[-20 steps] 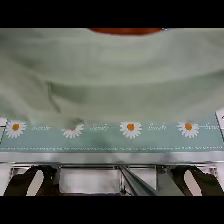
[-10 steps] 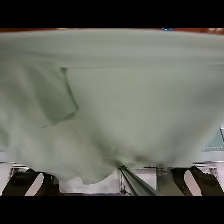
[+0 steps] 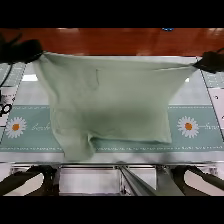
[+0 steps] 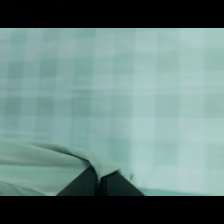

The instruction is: Fold the shirts.

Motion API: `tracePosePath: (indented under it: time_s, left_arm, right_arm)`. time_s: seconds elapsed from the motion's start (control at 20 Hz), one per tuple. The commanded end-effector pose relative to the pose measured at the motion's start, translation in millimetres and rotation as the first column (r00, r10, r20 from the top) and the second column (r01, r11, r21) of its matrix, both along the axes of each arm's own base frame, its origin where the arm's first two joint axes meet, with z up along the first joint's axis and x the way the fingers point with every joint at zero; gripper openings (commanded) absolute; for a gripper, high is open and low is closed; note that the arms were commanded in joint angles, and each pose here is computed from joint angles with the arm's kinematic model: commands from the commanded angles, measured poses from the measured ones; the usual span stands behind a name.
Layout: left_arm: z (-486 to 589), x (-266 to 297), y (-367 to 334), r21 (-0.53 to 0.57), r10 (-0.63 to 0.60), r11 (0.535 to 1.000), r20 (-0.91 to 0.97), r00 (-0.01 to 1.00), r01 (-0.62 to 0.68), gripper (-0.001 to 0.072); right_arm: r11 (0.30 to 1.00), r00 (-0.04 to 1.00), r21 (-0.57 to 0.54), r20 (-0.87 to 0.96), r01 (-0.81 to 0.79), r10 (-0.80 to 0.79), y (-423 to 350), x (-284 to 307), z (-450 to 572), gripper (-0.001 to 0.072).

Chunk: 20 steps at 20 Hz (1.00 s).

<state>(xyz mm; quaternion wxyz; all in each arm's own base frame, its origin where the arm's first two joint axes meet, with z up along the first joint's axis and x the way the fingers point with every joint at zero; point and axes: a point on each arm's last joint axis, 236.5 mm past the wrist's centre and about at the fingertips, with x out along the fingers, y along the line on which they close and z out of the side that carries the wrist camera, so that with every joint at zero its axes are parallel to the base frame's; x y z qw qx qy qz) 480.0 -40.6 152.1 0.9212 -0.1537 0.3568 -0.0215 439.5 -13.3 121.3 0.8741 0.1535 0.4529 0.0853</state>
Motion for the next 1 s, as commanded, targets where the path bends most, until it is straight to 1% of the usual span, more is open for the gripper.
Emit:
tracePosePath:
  time_s: [0.0,0.05,0.15,0.2,0.35,0.5,0.6,0.65,0.7,0.75,0.9,0.95]
  left_arm:
    - [-76,74,-4,-0.058,0.035,0.998,-0.032,0.999,-0.036,0.0017]
    - [-92,89,-2,-0.065,0.042,0.997,-0.053,0.998,-0.045,0.0017]
    - [-116,114,-1,-0.120,0.058,0.990,-0.081,0.995,-0.068,0.0017]
    - [-125,122,-4,-0.167,0.064,0.983,-0.101,0.993,-0.080,0.0017]
    - [-142,129,-21,-0.321,0.065,0.940,-0.161,0.985,-0.114,0.0017]
    - [-152,116,-15,-0.308,0.034,0.946,-0.222,0.975,-0.103,0.0017]
    - [-163,92,-4,-0.318,0.002,0.941,-0.330,0.944,-0.113,0.0017]
    - [-171,77,-1,-0.304,-0.049,0.950,-0.377,0.925,-0.074,0.0017]
    - [-177,62,2,-0.284,-0.115,0.959,-0.412,0.904,-0.008,0.0017]
    - [-183,49,3,-0.285,-0.155,0.958,-0.452,0.878,0.023,0.0017]
    - [-200,14,0,-0.309,-0.263,0.946,-0.552,0.791,0.098,0.0017]
    - [-206,7,-2,-0.319,-0.279,0.942,-0.575,0.769,0.104,0.0017]
  right_arm:
    - [0.986,0.997,0.159,-0.070,0.042,-0.031,4,67,-88,0.0018]
    - [0.983,0.996,0.176,-0.082,0.050,-0.035,2,81,-104,0.0018]
    - [0.978,0.994,0.197,-0.098,0.070,-0.051,-4,110,-129,0.0018]
    - [0.975,0.992,0.208,-0.116,0.071,-0.047,-5,119,-137,0.0018]
    - [0.970,0.987,0.236,-0.162,0.049,-0.011,3,130,-150,0.0018]
    - [0.969,0.979,0.246,-0.202,0.016,0.035,9,119,-153,0.0019]
    - [0.958,0.952,0.287,-0.289,-0.017,0.103,13,92,-156,0.0019]
    - [0.957,0.926,0.288,-0.348,-0.047,0.150,15,73,-160,0.0019]
    - [0.960,0.899,0.272,-0.400,-0.070,0.179,13,58,-165,0.0019]
    - [0.962,0.871,0.257,-0.447,-0.093,0.204,13,44,-170,0.0019]
    - [0.976,0.834,0.194,-0.519,-0.098,0.187,6,30,-180,0.0019]
    - [0.978,0.827,0.186,-0.533,-0.093,0.179,7,28,-183,0.0019]
